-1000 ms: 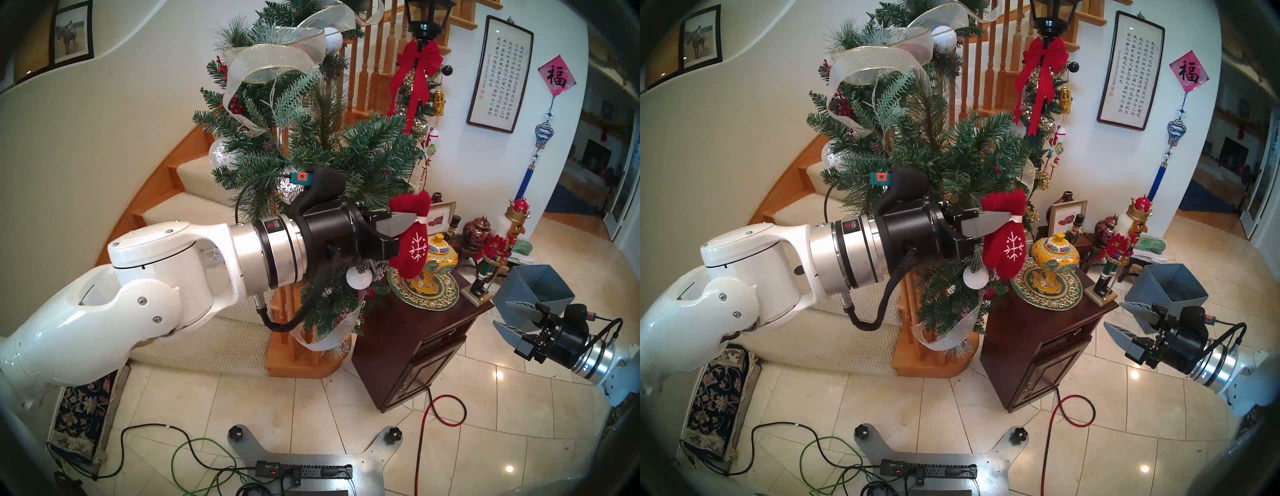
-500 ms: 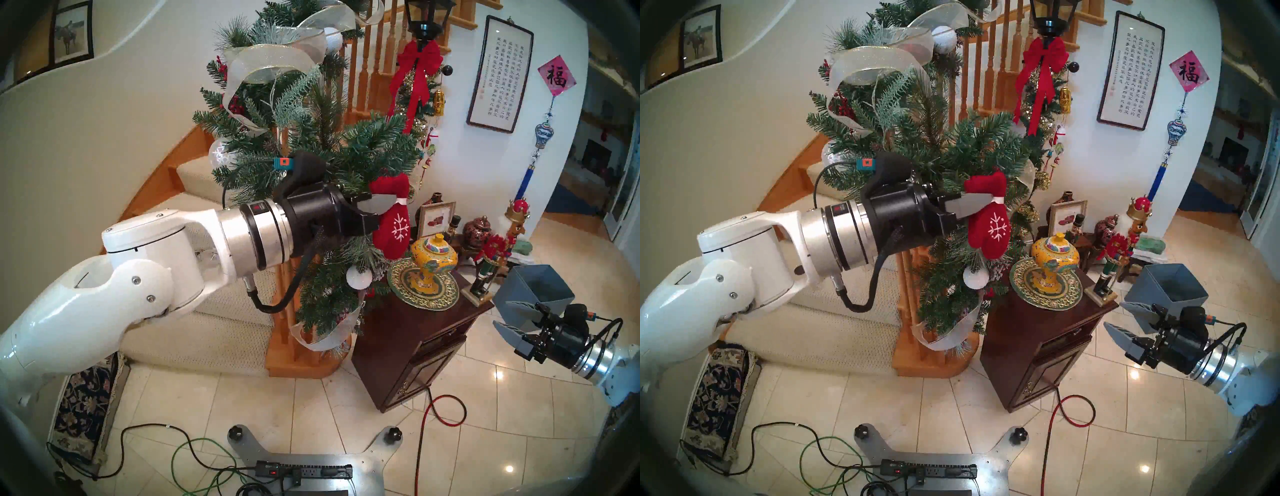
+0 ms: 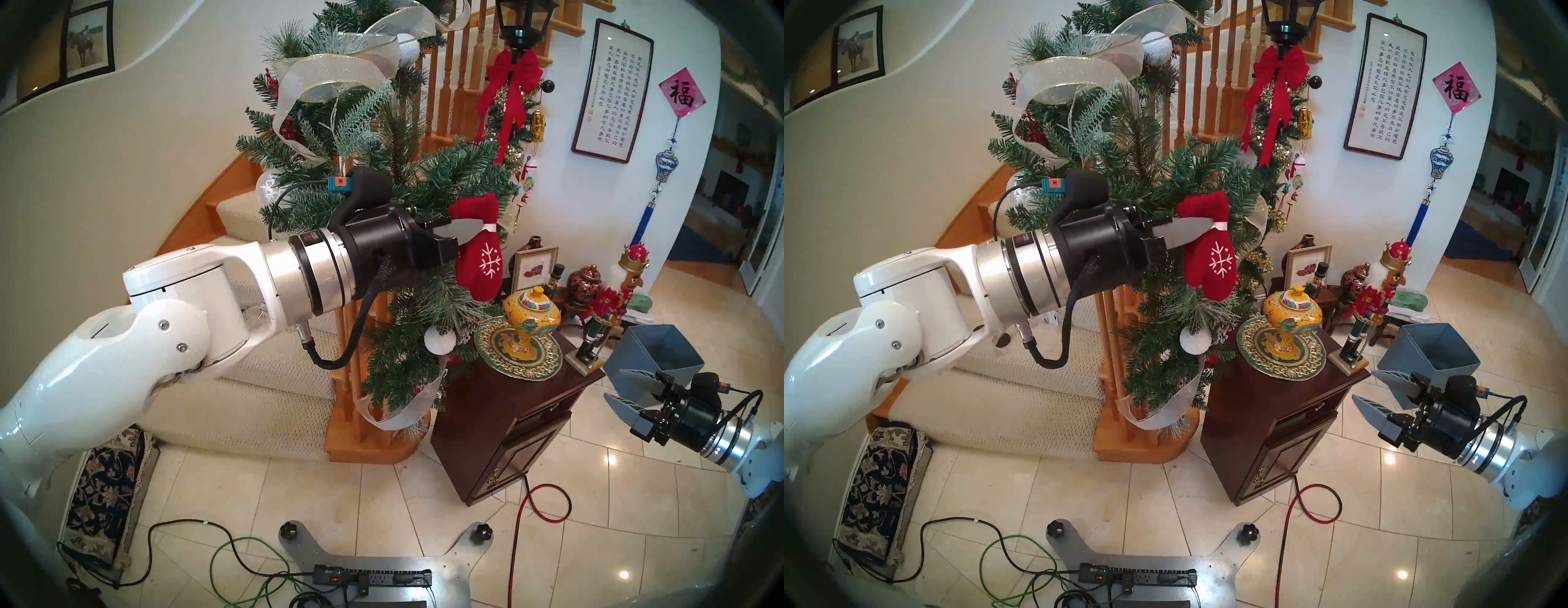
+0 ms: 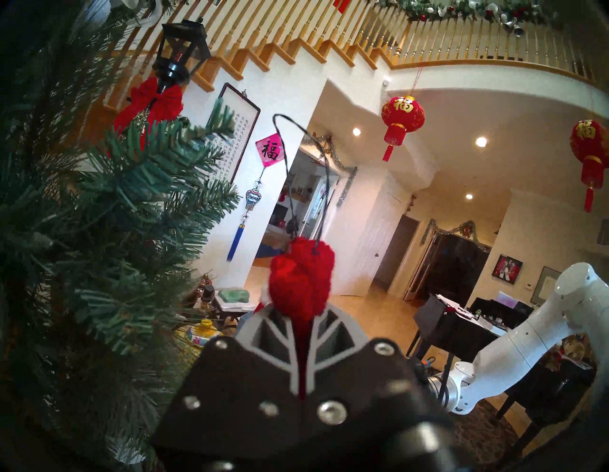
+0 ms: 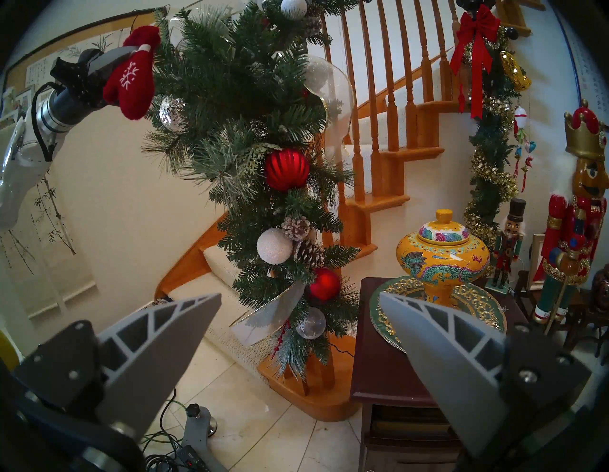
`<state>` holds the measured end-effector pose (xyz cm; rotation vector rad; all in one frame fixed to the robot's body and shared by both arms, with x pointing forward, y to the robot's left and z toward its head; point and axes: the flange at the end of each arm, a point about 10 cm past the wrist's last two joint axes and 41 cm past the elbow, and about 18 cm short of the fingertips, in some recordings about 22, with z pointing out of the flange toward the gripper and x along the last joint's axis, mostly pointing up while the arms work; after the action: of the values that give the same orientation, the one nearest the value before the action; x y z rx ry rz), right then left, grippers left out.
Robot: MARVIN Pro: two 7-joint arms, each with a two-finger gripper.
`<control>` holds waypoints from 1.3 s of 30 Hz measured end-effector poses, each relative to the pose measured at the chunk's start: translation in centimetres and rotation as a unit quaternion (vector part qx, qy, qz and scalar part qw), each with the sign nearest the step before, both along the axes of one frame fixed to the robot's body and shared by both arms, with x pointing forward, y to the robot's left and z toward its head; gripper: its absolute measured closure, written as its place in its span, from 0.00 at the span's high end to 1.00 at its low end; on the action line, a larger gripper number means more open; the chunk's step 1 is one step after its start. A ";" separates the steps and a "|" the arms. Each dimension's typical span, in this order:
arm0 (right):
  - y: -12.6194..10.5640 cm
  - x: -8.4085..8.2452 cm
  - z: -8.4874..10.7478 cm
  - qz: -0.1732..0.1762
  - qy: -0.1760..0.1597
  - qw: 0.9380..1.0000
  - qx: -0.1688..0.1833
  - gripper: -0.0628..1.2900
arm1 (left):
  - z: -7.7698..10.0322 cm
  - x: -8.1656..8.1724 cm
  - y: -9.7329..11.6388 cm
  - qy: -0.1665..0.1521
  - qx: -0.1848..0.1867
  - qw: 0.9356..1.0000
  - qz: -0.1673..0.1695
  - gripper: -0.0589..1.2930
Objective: Hang the ornament onto the Christmas-tree-style decoration
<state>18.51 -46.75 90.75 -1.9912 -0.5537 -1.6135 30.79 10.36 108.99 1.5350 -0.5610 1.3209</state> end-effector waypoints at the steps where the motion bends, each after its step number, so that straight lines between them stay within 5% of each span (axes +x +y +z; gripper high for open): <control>1: 0.0 0.0 0.0 0.000 0.000 1.000 0.000 0.97 | 0.0 0.0 0.0 0.001 -0.001 1.000 0.000 0.03; 39: 0.0 0.0 0.0 -0.001 0.000 1.000 0.000 0.97 | 0.9 2.4 0.2 0.022 -0.027 0.999 0.002 0.03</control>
<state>18.52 -46.78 90.76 -1.9920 -0.5525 -1.6147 33.17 10.54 109.89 1.5177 -0.4897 1.2918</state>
